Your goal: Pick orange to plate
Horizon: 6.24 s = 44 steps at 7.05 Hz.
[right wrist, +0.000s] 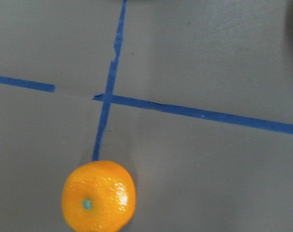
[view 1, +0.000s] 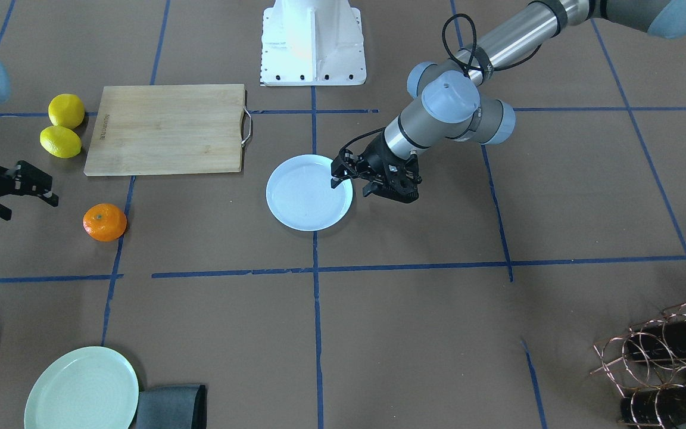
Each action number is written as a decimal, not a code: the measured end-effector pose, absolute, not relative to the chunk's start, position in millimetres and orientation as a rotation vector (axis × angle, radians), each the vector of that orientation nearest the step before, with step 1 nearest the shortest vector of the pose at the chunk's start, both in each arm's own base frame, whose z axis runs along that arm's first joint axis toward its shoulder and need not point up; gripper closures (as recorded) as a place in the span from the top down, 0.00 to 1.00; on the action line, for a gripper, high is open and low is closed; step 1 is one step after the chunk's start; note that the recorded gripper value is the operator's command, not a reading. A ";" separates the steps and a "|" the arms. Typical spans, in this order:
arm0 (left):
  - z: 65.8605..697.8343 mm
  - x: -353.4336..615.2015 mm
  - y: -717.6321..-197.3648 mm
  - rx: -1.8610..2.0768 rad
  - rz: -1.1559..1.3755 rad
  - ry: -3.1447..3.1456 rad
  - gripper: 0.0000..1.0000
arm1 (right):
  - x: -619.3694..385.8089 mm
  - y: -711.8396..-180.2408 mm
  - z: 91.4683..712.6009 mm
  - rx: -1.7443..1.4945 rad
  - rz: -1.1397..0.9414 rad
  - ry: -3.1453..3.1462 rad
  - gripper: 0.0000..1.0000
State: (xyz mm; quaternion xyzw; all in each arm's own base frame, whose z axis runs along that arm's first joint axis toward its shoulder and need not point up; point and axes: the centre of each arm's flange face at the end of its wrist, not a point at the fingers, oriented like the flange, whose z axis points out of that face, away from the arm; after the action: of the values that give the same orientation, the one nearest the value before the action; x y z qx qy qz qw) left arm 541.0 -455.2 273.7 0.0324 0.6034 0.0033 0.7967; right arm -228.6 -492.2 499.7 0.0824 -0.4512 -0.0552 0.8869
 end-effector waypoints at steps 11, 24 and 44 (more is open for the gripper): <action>276.3 540.6 -456.2 0.080 -0.007 1.290 0.83 | -332.5 -472.2 498.4 0.190 -0.014 -0.797 1.00; 296.6 387.0 -428.7 0.189 -0.061 1.345 0.84 | -556.9 -397.8 231.1 0.142 0.170 -1.061 0.00; 400.5 211.0 -470.0 0.412 0.115 1.164 0.84 | -224.7 -469.8 392.9 0.147 -0.104 -0.857 1.00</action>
State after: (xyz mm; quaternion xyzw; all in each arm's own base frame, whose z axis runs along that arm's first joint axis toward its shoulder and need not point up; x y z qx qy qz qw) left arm 211.0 -470.0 400.5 0.1932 0.5454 0.0540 0.8138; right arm -224.7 -469.8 392.9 0.0710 -0.4148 -0.0502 0.9058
